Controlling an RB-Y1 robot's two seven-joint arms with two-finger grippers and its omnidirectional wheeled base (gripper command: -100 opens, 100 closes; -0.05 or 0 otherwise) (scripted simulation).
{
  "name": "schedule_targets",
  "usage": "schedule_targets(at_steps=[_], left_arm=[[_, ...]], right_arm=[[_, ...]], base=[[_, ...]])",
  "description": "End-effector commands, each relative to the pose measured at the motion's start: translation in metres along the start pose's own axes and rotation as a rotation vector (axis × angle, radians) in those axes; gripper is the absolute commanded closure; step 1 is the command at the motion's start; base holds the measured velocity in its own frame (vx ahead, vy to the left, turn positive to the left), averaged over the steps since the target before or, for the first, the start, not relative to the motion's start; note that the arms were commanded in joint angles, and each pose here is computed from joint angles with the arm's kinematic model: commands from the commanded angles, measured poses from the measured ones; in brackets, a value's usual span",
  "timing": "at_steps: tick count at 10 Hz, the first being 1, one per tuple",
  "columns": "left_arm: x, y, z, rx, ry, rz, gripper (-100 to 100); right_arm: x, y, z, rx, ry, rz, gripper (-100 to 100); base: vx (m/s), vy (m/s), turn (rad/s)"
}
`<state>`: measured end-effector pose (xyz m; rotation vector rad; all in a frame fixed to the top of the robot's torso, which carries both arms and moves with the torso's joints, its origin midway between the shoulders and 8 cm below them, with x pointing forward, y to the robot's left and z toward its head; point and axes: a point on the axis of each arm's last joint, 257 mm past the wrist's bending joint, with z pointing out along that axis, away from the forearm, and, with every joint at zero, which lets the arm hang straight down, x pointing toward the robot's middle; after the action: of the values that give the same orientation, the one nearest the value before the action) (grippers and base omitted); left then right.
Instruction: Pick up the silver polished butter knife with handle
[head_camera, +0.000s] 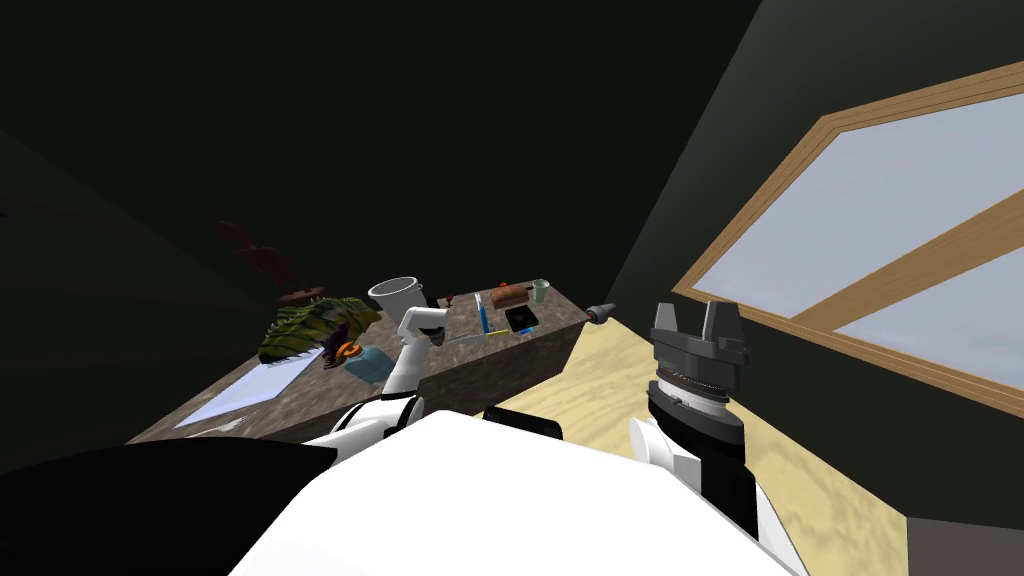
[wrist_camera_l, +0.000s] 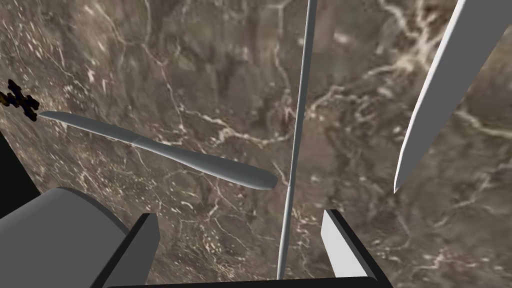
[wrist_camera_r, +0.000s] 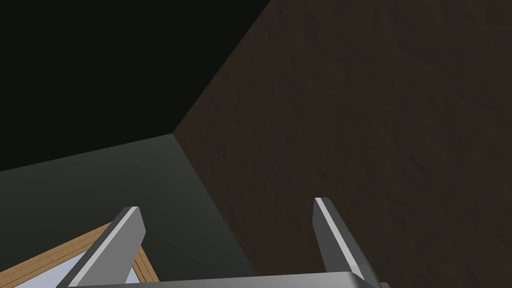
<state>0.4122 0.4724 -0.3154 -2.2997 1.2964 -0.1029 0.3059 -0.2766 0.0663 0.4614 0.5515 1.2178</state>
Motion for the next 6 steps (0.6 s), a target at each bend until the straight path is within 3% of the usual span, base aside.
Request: schedule_targets(at_steps=[1,6], left_arm=[[-0.0045,0.0009,0.009,-0.014,-0.008,-0.01,-100],[-0.0045,0.0009,0.009,-0.014,-0.008,-0.01,-100]], right_arm=[[0.0,0.0,0.0,0.0,0.0,0.0,0],[0.0,0.0,0.0,0.0,0.0,0.0,0]], base=[[0.0,-0.004,-0.011],[0.003,-0.006,-0.018]])
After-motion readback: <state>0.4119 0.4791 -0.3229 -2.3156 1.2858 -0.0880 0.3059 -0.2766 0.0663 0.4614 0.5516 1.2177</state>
